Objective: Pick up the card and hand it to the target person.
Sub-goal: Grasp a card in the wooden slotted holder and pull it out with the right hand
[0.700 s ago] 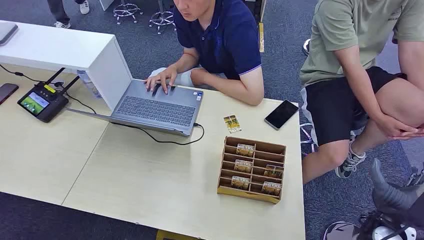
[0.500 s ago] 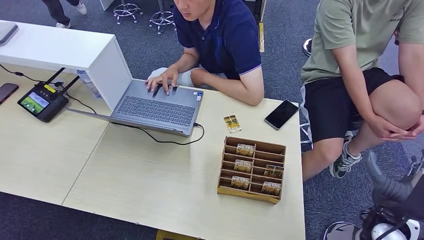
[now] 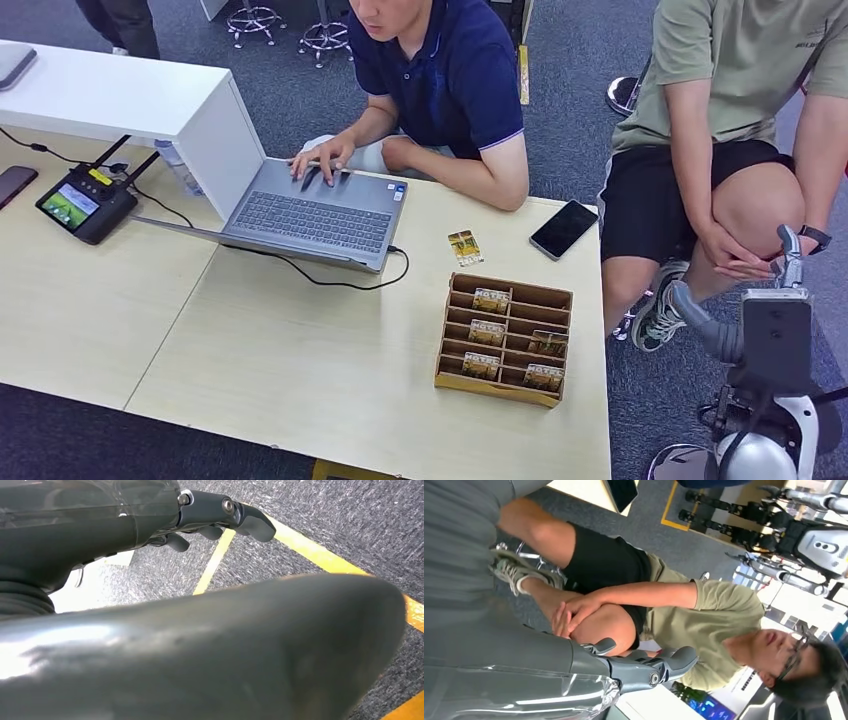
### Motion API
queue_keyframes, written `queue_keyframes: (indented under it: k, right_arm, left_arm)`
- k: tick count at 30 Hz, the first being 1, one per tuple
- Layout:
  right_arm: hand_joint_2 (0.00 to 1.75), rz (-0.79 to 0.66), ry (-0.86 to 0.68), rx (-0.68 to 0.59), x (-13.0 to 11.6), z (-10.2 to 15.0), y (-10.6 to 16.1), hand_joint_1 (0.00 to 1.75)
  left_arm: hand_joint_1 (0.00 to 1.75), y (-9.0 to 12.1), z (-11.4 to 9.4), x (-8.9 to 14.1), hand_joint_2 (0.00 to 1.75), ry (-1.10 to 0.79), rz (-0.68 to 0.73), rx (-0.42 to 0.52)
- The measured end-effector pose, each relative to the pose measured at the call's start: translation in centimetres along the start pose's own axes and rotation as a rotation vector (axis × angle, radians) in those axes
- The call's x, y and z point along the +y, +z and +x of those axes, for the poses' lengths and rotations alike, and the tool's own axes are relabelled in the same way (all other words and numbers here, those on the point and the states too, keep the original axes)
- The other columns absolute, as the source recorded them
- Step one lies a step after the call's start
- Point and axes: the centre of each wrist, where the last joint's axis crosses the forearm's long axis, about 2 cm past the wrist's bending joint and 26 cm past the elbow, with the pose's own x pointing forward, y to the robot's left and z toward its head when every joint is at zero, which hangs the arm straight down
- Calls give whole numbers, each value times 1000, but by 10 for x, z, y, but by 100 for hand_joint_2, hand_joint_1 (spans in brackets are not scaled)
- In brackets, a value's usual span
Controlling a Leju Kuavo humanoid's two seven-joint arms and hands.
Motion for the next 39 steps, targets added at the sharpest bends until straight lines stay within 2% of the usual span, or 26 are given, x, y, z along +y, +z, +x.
queue_keyframes:
  k: [18,19,23,33,39]
  right_arm:
    - [175,123,304,-57,22,49,-3,0]
    - [175,131,324,-60,25,52,-3,2]
    - [175,168,399,-76,37,63,-3,27]
    - [175,331,604,-80,70,81,1,28]
    - [175,391,633,-93,83,83,7,30]
  left_arm:
    - [0,0,1,-1,0,20,5,17]
    - [0,0,1,-1,0,23,5,19]
    - [0,0,2,-1,0,29,4,25]
    - [0,1,2,-1,0,23,3,34]
    - [0,1,2,-2,0,23,2,37]
